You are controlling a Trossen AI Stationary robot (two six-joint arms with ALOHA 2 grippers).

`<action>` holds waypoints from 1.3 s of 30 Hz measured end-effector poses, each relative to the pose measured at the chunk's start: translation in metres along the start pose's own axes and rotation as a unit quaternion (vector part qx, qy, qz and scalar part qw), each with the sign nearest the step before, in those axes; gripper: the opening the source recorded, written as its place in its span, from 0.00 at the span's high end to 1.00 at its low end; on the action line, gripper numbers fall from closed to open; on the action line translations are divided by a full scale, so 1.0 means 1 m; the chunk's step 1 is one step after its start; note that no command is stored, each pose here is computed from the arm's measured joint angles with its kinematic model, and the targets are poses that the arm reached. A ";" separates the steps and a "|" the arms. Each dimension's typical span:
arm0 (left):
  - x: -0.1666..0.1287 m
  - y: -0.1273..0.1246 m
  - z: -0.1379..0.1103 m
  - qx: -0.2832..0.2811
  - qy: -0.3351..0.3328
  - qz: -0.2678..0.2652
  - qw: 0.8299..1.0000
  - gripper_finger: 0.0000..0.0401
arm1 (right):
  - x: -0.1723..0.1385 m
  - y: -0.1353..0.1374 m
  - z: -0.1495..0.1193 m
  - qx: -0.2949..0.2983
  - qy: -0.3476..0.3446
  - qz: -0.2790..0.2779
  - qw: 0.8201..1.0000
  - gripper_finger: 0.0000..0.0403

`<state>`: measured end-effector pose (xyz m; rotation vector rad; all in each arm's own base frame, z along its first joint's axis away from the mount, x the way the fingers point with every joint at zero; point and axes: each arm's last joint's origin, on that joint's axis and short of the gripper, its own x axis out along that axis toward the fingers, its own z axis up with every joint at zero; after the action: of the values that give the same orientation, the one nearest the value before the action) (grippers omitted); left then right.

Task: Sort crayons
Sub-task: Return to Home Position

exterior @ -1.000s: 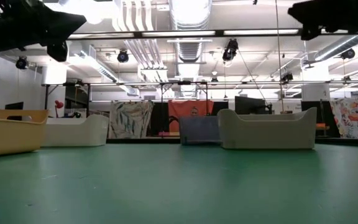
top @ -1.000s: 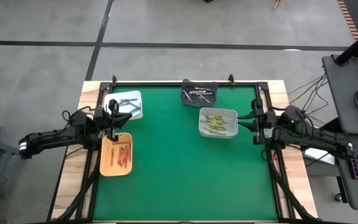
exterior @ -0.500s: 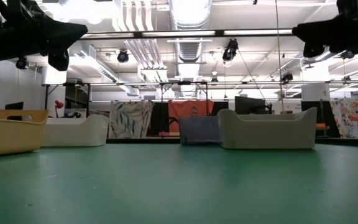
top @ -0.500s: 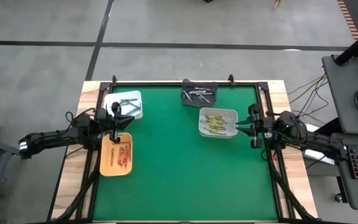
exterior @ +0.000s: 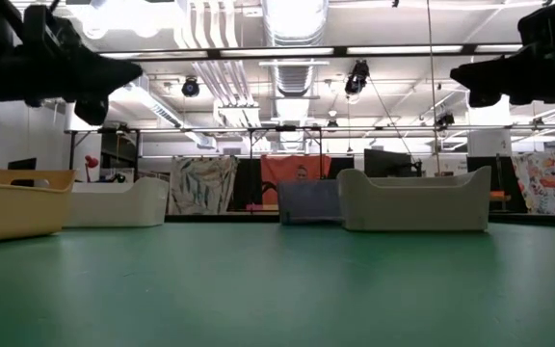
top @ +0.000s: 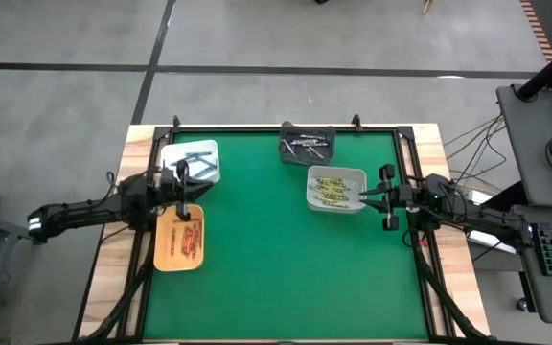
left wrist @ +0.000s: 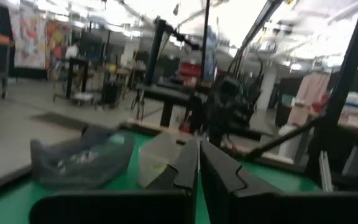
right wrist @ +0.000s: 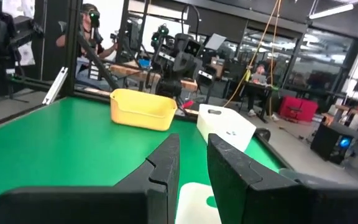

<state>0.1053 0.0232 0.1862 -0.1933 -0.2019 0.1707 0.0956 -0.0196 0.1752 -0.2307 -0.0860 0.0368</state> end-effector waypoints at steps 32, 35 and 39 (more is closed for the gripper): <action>0.007 0.003 -0.014 -0.003 0.079 0.017 0.997 1.00 | 0.000 0.003 0.001 0.109 -0.007 0.009 0.994 0.83; 0.009 0.003 -0.011 -0.003 0.077 0.017 0.997 1.00 | 0.000 0.008 0.001 0.091 0.001 0.000 0.996 0.83; 0.009 0.003 -0.011 -0.003 0.081 0.018 0.997 1.00 | 0.001 0.013 -0.001 0.061 0.019 -0.046 0.997 0.83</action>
<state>0.1165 0.0258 0.1764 -0.2163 -0.0377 0.1897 0.0967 -0.0074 0.1717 -0.1042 -0.0568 -0.0536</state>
